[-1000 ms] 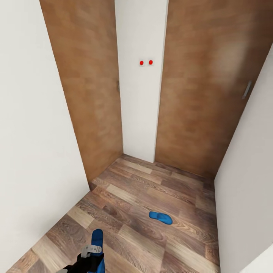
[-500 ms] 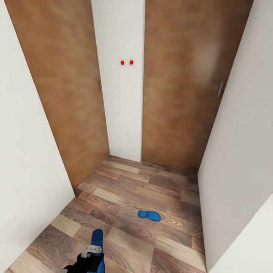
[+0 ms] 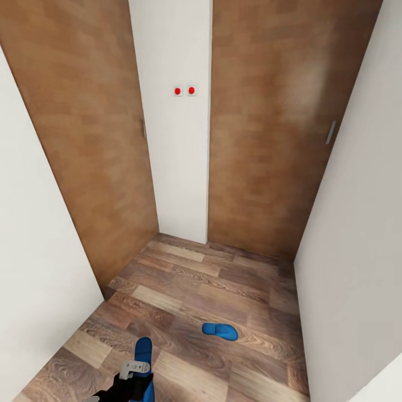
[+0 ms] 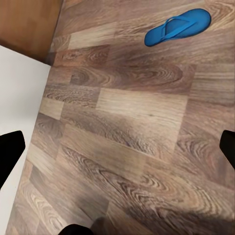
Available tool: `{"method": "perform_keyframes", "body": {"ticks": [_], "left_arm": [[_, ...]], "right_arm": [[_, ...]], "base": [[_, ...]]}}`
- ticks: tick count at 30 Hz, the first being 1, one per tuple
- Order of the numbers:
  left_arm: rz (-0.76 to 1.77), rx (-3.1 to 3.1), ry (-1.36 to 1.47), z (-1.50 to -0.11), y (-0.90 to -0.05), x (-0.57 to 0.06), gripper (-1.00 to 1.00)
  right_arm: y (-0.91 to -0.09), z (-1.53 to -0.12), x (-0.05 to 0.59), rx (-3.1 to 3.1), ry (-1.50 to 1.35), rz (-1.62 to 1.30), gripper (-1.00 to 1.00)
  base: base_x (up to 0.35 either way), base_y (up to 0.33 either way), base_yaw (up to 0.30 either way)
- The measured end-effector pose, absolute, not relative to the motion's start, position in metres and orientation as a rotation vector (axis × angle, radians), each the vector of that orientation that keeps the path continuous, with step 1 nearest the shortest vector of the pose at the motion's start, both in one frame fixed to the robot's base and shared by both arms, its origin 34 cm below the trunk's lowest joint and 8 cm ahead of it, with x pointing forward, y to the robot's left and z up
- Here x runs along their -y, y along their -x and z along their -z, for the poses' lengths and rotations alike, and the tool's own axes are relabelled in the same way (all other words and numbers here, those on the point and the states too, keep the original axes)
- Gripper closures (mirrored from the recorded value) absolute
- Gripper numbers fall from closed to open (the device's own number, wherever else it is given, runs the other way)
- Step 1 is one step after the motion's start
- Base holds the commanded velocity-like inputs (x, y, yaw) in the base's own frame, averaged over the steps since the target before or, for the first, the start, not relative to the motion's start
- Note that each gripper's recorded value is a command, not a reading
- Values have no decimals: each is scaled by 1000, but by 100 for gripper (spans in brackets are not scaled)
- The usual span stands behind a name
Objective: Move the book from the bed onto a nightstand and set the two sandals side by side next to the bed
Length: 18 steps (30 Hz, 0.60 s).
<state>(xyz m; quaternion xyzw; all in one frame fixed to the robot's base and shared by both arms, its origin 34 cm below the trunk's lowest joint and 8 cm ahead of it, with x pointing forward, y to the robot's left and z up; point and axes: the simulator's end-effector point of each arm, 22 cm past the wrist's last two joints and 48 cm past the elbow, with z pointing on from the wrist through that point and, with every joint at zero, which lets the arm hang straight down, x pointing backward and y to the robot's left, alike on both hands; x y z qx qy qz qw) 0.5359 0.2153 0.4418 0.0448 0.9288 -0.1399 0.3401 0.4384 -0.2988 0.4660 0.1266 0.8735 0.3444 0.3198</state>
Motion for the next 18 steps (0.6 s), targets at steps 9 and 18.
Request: {"method": "perform_keyframes", "body": {"ticks": [9, 18], "left_arm": [[364, -2418, -117, -442, -536, -215, 100], [365, -2420, -117, -441, -535, -215, 100]], "right_arm": [[-439, -466, 297, -2294, -332, -909, -100], [-438, -466, 296, -2296, -333, -911, -100]], "base": [[14, 0, 15], [33, -39, 242]]}}
